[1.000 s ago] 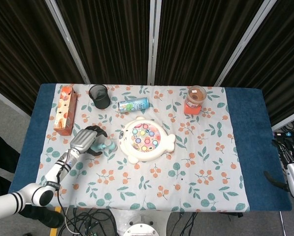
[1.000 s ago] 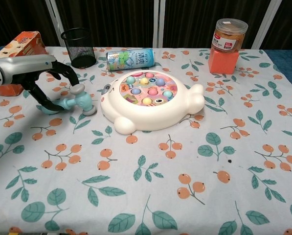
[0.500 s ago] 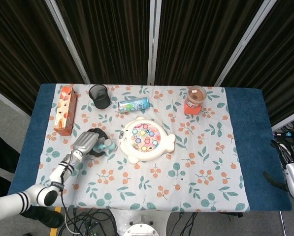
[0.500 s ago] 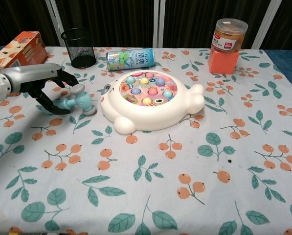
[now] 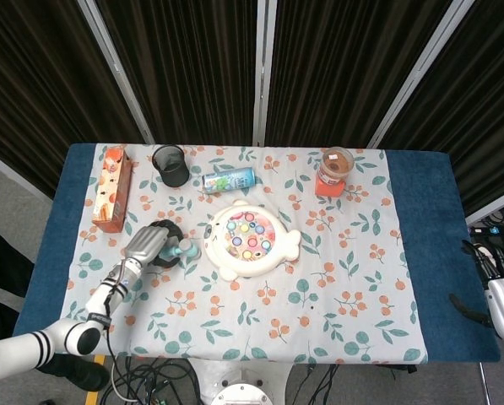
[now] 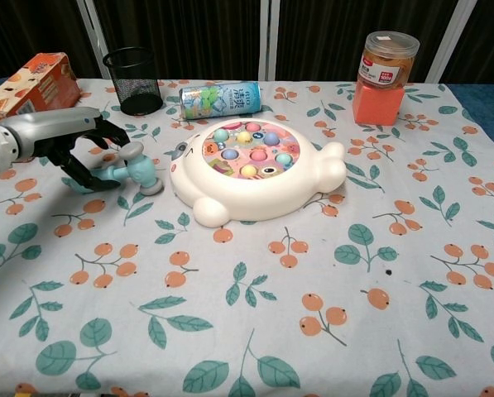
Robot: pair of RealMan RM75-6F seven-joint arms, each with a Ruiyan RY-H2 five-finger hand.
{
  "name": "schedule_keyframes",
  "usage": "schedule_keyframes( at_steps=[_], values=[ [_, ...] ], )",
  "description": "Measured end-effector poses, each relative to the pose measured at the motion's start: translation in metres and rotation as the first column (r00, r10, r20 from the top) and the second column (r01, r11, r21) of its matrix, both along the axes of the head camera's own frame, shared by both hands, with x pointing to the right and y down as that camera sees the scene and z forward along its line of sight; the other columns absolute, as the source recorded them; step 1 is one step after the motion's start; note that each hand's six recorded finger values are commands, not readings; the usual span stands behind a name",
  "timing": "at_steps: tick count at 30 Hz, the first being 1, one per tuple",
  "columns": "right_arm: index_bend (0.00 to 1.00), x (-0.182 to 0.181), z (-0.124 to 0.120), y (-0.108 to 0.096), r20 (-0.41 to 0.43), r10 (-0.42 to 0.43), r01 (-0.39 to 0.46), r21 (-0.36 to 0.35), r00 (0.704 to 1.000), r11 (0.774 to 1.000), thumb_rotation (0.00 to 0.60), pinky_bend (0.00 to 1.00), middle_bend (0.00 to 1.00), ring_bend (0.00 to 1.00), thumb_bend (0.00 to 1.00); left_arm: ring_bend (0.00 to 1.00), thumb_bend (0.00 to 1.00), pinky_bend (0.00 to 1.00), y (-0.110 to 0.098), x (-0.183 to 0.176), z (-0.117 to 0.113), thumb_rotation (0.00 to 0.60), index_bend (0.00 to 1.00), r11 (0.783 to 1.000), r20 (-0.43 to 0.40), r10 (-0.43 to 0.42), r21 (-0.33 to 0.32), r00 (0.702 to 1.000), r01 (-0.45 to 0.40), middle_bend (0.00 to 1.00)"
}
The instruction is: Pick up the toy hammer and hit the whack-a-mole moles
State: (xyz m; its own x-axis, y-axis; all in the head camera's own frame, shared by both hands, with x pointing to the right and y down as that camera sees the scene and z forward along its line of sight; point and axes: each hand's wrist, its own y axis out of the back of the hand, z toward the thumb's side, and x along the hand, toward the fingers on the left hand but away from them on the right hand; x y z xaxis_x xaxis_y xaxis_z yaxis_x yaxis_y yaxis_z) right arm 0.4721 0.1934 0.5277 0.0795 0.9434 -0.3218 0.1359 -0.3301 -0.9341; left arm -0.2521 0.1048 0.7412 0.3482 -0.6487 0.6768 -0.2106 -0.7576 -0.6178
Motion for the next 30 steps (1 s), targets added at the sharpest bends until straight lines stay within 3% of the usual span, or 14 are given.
schedule_keyframes(
  at_steps=[16,30],
  values=[
    [0.05,0.0021,-0.0022,-0.0009,-0.005,0.003,-0.003,0.008,1.000,1.000,0.600,0.08,0.22,0.00,0.14,0.14,0.37,0.17,0.0002,0.0055,0.0028,0.600,0.49,1.000,-0.002,-0.002,-0.008,1.000,0.002,0.29],
    [0.05,0.0032,-0.0022,0.0004,-0.007,0.006,-0.006,0.006,1.000,1.000,0.600,0.08,0.22,0.00,0.13,0.19,0.47,0.20,-0.0030,0.0067,0.0013,0.600,0.57,1.000,-0.028,-0.024,0.019,0.999,0.025,0.37]
  ],
)
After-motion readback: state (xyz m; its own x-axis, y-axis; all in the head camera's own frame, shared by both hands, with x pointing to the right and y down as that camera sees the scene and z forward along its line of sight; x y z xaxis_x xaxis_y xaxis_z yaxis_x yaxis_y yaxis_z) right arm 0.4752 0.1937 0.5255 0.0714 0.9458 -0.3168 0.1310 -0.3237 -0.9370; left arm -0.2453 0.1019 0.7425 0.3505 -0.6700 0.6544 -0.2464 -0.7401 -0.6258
